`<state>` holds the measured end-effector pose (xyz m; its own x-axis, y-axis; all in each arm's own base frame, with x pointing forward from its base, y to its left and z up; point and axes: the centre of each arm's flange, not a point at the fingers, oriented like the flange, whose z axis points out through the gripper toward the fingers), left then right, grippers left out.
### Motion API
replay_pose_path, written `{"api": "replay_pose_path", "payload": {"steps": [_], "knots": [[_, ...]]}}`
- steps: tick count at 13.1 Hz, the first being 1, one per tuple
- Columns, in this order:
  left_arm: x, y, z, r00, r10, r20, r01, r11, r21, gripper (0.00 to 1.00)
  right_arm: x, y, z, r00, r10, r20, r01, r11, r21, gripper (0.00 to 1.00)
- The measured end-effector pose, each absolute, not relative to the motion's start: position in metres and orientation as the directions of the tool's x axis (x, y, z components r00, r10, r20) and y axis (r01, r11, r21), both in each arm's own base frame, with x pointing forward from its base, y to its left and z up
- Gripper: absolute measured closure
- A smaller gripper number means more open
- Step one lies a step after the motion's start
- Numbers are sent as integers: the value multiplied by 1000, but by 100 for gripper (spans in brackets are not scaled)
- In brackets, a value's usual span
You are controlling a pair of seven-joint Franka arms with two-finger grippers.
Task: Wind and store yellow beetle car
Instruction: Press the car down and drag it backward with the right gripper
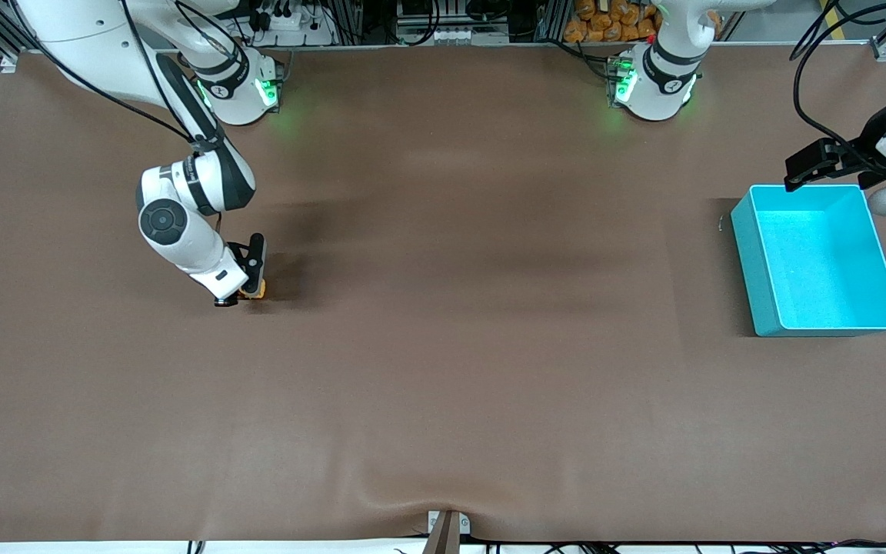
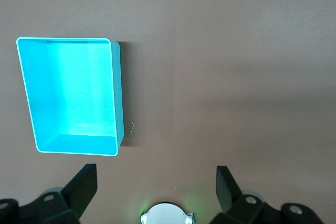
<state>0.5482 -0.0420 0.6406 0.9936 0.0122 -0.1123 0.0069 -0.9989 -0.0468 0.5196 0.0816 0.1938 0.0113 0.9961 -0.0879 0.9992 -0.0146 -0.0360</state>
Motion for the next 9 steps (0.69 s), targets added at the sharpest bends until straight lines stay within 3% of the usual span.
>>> {"api": "replay_pose_path", "payload": {"steps": [9], "knots": [[548, -42, 641, 994, 12, -111, 7, -999, -47, 0, 524, 39, 193, 5, 996, -87, 999, -10, -50, 56]]}}
